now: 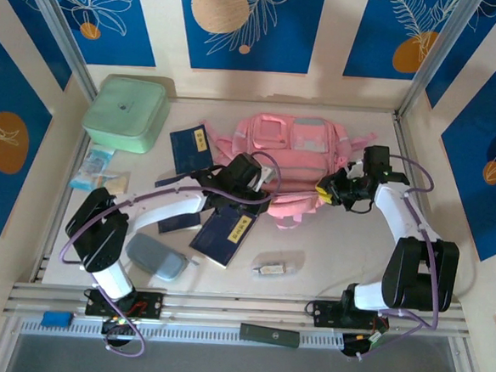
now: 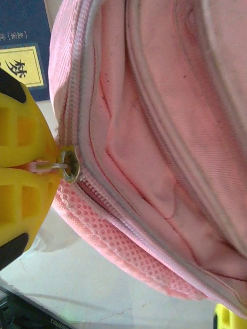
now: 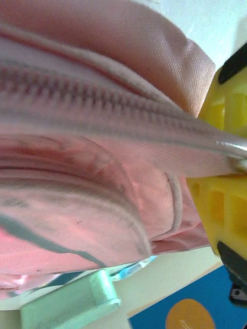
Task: Pack the student bag
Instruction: Unzip the student bag at the top-right of the table, then rotate the book at the bottom-center of the table.
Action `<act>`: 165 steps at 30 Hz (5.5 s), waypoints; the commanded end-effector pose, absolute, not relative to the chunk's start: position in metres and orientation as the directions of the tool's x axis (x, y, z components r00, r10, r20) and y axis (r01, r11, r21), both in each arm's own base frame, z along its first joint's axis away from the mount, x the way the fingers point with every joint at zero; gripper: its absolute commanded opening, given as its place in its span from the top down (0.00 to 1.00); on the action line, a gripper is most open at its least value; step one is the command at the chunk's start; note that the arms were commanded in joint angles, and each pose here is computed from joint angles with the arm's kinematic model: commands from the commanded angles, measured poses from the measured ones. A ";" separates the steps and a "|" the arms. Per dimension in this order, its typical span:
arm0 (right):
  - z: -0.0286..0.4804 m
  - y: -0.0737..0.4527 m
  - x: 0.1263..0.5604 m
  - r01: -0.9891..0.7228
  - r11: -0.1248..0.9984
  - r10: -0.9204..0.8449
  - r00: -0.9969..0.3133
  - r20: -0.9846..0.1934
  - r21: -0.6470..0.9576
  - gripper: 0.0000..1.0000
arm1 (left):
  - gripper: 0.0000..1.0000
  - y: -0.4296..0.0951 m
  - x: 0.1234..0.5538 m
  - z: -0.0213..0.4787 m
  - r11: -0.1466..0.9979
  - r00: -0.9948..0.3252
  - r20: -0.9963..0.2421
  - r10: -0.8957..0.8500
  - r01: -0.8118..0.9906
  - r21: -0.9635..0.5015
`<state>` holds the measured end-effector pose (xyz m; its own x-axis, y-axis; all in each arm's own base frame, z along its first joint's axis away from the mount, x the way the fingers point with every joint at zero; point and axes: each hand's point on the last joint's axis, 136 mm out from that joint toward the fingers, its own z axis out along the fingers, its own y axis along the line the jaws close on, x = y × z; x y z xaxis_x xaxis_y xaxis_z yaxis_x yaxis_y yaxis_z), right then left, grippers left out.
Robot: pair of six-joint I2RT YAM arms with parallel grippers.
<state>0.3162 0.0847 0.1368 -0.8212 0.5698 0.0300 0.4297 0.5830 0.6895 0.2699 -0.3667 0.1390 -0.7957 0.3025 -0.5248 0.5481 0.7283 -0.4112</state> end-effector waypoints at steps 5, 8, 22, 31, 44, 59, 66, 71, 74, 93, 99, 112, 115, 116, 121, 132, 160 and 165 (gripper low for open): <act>0.157 0.094 0.307 0.412 0.523 0.585 -0.810 0.038 0.746 0.20 | 1.00 -0.382 0.280 0.145 0.711 -0.828 -0.499 0.256 0.511 -0.483; 0.155 0.114 0.290 0.430 0.494 0.561 -0.822 0.101 0.756 0.10 | 1.00 -0.394 0.278 0.148 0.678 -0.818 -0.507 0.271 0.536 -0.502; 0.130 0.176 0.309 0.486 0.471 0.549 -0.815 0.187 0.736 0.12 | 1.00 -0.407 0.280 0.165 0.661 -0.805 -0.540 0.244 0.546 -0.515; 0.109 0.168 0.315 0.519 0.541 0.577 -0.801 0.156 0.662 0.45 | 1.00 -0.406 0.281 0.171 0.658 -0.795 -0.557 0.242 0.556 -0.508; 0.105 0.150 0.313 0.516 0.594 0.589 -0.802 0.103 0.617 0.98 | 1.00 -0.401 0.282 0.183 0.664 -0.767 -0.580 0.274 0.587 -0.463; 0.139 0.084 0.288 0.458 0.622 0.609 -0.793 -0.025 0.634 1.00 | 1.00 -0.317 0.326 0.154 0.784 -0.842 -0.519 0.147 0.420 -0.458; 0.147 0.081 0.283 0.429 0.638 0.588 -0.807 -0.046 0.639 1.00 | 1.00 -0.295 0.363 0.133 0.821 -0.855 -0.511 0.092 0.356 -0.446; 0.154 0.082 0.283 0.405 0.620 0.580 -0.814 -0.044 0.672 1.00 | 1.00 -0.274 0.402 0.125 0.864 -0.840 -0.543 -0.004 0.271 -0.425; 0.154 0.080 0.280 0.404 0.632 0.582 -0.811 -0.061 0.661 1.00 | 1.00 -0.265 0.421 0.117 0.868 -0.846 -0.529 -0.059 0.218 -0.446; 0.134 0.153 0.318 0.339 0.689 0.521 -0.846 -0.112 0.641 0.89 | 1.00 -0.300 0.506 0.104 0.834 -0.830 -0.553 -0.072 0.254 -0.490; 0.143 0.155 0.315 0.275 0.720 0.453 -0.882 -0.131 0.637 0.60 | 0.86 -0.292 0.488 0.113 0.836 -0.856 -0.515 -0.045 0.250 -0.488; 0.160 0.170 0.249 0.093 0.811 0.206 -0.969 -0.134 0.578 0.23 | 0.57 -0.245 0.341 0.149 0.808 -0.906 -0.421 -0.041 0.217 -0.547; 0.151 0.184 0.230 0.072 0.817 0.164 -0.980 -0.110 0.572 0.22 | 0.51 -0.228 0.302 0.139 0.836 -0.917 -0.397 -0.023 0.200 -0.510; 0.147 0.189 0.224 0.067 0.817 0.153 -0.983 -0.105 0.572 0.22 | 0.49 -0.222 0.290 0.133 0.846 -0.923 -0.384 -0.014 0.194 -0.496; 0.120 0.219 0.200 0.041 0.828 0.112 -0.989 -0.093 0.560 0.22 | 0.44 -0.207 0.249 0.107 0.872 -0.945 -0.328 -0.001 0.159 -0.462; 0.092 0.245 0.195 0.052 0.830 0.130 -0.986 -0.102 0.555 0.24 | 0.35 -0.180 0.221 0.053 0.933 -0.960 -0.275 -0.048 0.056 -0.356; 0.064 0.250 0.228 0.133 0.854 0.185 -0.981 -0.054 0.502 0.30 | 0.31 -0.226 0.171 0.046 0.888 -0.964 -0.230 -0.131 -0.011 -0.460; 0.060 0.250 0.220 0.135 0.862 0.170 -0.985 -0.027 0.489 0.28 | 0.32 -0.207 0.178 0.055 0.937 -0.955 -0.287 -0.072 0.034 -0.348</act>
